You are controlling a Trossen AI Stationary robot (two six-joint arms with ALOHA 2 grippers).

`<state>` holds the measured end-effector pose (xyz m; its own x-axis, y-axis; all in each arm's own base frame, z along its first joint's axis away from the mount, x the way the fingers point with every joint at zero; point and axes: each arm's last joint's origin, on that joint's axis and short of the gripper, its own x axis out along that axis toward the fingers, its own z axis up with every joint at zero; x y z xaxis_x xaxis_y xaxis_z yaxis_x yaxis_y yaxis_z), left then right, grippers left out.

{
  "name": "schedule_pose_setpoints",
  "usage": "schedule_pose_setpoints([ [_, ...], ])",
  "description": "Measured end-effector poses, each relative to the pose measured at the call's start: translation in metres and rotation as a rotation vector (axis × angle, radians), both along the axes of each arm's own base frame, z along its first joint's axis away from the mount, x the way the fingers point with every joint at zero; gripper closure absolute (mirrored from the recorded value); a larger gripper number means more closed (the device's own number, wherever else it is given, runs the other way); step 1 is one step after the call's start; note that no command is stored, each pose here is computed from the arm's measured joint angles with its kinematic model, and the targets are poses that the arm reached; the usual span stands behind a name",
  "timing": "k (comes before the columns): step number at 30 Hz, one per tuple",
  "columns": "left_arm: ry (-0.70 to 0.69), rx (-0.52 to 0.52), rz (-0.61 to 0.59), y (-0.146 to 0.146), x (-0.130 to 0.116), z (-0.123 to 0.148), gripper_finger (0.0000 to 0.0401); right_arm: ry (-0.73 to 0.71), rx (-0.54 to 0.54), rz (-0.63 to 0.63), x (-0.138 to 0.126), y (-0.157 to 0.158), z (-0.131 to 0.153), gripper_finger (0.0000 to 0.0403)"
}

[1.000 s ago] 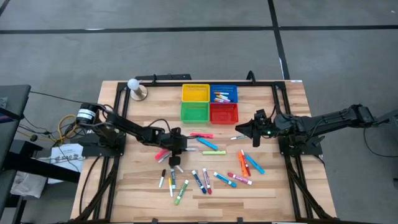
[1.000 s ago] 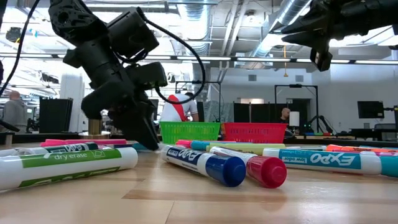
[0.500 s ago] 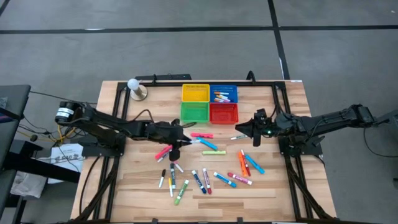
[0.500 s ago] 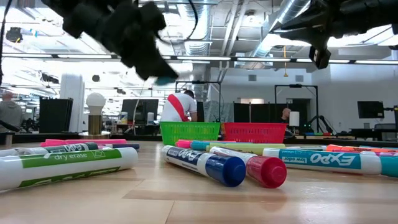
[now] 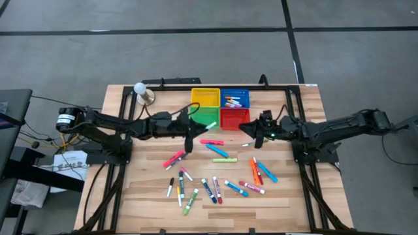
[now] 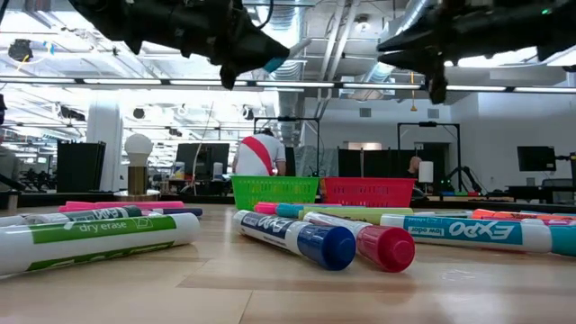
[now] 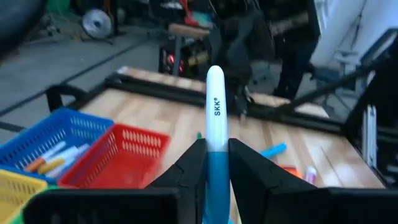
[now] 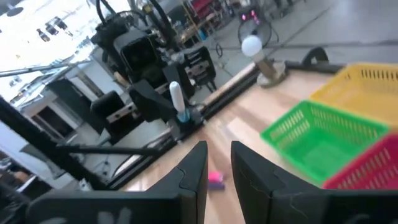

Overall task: Pick & Place Markers
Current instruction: Put the small blue highlighter pen into the blue bin

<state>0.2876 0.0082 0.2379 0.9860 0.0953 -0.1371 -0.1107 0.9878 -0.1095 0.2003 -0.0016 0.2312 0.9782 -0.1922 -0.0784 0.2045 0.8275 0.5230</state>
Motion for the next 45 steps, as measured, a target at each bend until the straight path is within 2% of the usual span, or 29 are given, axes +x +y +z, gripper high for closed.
schedule_pose_setpoints([
  [5,-0.045,-0.023,0.034,0.009,0.0,0.004,0.034,-0.044,-0.068,-0.035,0.023,-0.009,0.005,0.031],
  [10,-0.07,-0.023,0.071,0.02,-0.001,0.006,0.034,-0.027,-0.149,-0.048,0.051,-0.018,0.015,0.0253],
  [16,-0.103,-0.04,0.116,0.032,-0.001,0.011,0.034,-0.031,-0.205,0.014,0.083,-0.027,0.028,0.0184],
  [20,-0.128,-0.033,0.127,0.036,0.001,0.019,0.034,-0.023,-0.228,0.039,0.1,-0.032,0.032,0.0156],
  [27,-0.134,-0.031,0.127,0.037,0.002,0.021,0.034,-0.032,-0.233,0.04,0.112,-0.044,0.037,0.0153],
  [45,-0.135,-0.03,0.127,0.037,0.002,0.022,0.034,-0.046,-0.221,-0.022,0.109,-0.063,0.04,0.0153],
])
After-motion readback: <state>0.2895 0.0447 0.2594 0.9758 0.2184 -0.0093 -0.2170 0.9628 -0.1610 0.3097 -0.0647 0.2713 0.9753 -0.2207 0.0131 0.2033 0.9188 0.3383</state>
